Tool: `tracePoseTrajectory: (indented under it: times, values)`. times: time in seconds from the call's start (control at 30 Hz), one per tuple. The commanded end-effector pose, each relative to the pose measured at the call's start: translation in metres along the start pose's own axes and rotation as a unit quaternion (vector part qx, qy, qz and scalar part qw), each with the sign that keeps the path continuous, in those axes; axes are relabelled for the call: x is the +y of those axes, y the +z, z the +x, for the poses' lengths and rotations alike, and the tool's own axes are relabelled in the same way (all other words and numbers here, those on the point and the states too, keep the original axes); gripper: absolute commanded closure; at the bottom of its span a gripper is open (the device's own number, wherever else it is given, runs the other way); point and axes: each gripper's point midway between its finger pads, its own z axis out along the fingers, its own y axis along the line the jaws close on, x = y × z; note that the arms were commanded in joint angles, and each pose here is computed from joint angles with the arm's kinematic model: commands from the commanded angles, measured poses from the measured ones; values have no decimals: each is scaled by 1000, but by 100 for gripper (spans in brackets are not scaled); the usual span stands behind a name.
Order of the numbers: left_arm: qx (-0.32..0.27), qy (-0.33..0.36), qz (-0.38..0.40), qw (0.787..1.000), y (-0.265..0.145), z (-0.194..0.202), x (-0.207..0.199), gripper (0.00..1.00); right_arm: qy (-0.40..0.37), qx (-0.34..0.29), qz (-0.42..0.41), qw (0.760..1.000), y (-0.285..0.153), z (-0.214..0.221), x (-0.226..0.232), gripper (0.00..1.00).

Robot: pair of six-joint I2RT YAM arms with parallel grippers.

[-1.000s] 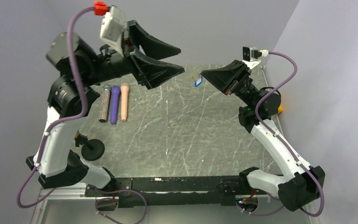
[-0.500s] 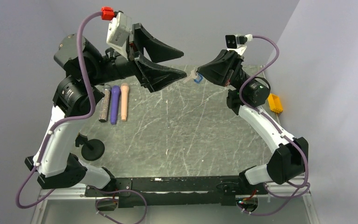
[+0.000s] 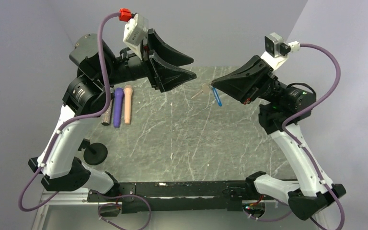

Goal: Remove the keys from the keyring

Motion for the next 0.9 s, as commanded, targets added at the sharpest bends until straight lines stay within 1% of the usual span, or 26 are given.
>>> tracePoseTrajectory:
  times: [0.0,0.13,0.23,0.3,0.47,0.67,0.77,0.87]
  values:
    - [-8,-9,35,999,2,-7,-13,42,-52,34,80,995,0,4,-25,100]
    - [-3,-21,65,998,9,-2,-19,43,-62,40,94,993,-1,3,-24,100]
    - [0,-24,86,996,13,-2,-26,47,-71,33,108,991,-2,-1,-27,100]
    - [1,-27,93,995,14,-1,-28,48,-84,29,116,989,-1,-5,-27,100]
    - [13,-30,94,995,17,6,-27,52,-103,26,123,987,-1,-10,-24,100]
    - [19,-29,71,997,18,13,-20,54,-110,20,120,987,0,-14,-18,100]
    - [21,-27,64,997,18,14,-18,57,-113,16,119,986,0,-16,-15,100]
    - [27,-31,65,997,20,16,-17,63,-115,15,118,986,0,-17,-13,100]
